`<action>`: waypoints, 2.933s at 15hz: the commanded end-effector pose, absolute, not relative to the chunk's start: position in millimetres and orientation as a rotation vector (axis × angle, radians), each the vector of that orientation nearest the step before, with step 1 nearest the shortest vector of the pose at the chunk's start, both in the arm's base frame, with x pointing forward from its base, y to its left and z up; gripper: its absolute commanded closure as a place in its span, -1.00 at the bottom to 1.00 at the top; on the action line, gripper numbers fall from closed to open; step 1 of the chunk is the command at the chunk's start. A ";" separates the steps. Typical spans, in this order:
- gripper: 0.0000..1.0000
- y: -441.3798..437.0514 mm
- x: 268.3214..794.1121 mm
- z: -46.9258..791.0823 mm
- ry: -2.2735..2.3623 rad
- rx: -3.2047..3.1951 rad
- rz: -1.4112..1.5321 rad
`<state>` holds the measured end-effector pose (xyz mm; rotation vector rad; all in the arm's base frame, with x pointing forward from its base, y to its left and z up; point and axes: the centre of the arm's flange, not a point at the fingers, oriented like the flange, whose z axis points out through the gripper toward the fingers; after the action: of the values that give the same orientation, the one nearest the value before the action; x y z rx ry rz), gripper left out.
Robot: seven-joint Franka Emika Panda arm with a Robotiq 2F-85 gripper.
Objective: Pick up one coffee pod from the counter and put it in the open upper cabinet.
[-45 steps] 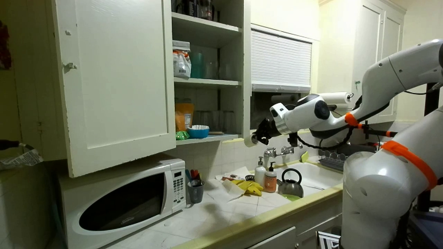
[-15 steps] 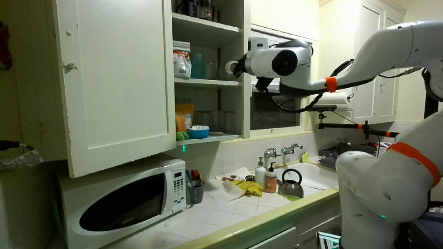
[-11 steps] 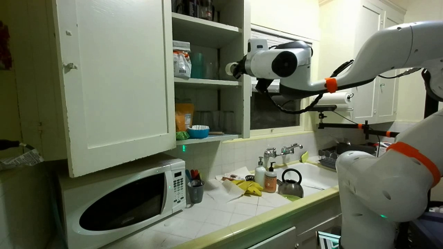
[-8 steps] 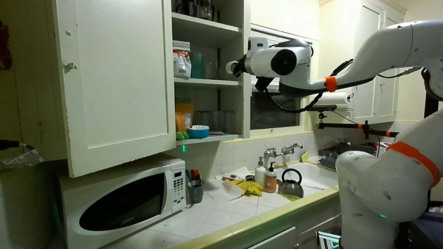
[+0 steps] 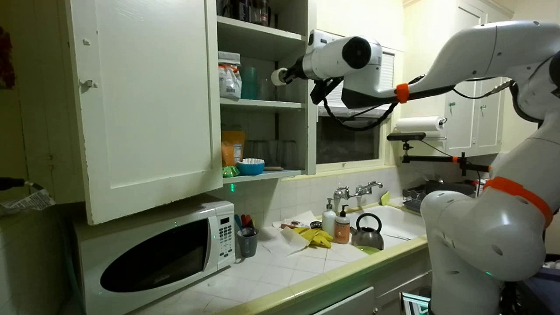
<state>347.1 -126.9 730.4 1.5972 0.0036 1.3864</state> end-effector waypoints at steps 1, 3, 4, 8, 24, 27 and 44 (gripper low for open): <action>0.93 -140.3 372.9 756.4 0.039 1.723 1.515; 0.93 -135.2 361.1 743.5 0.015 1.689 1.487; 0.73 -138.2 363.9 744.9 0.011 1.692 1.483; 0.93 -143.1 374.1 743.7 -0.031 1.715 1.481; 0.93 -177.0 475.1 754.7 -0.172 1.835 1.394; 0.93 -180.1 485.7 749.7 -0.189 1.866 1.385; 0.93 -212.7 518.9 750.3 -0.214 1.955 1.460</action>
<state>504.6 -203.8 742.1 1.9401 -0.2367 1.4439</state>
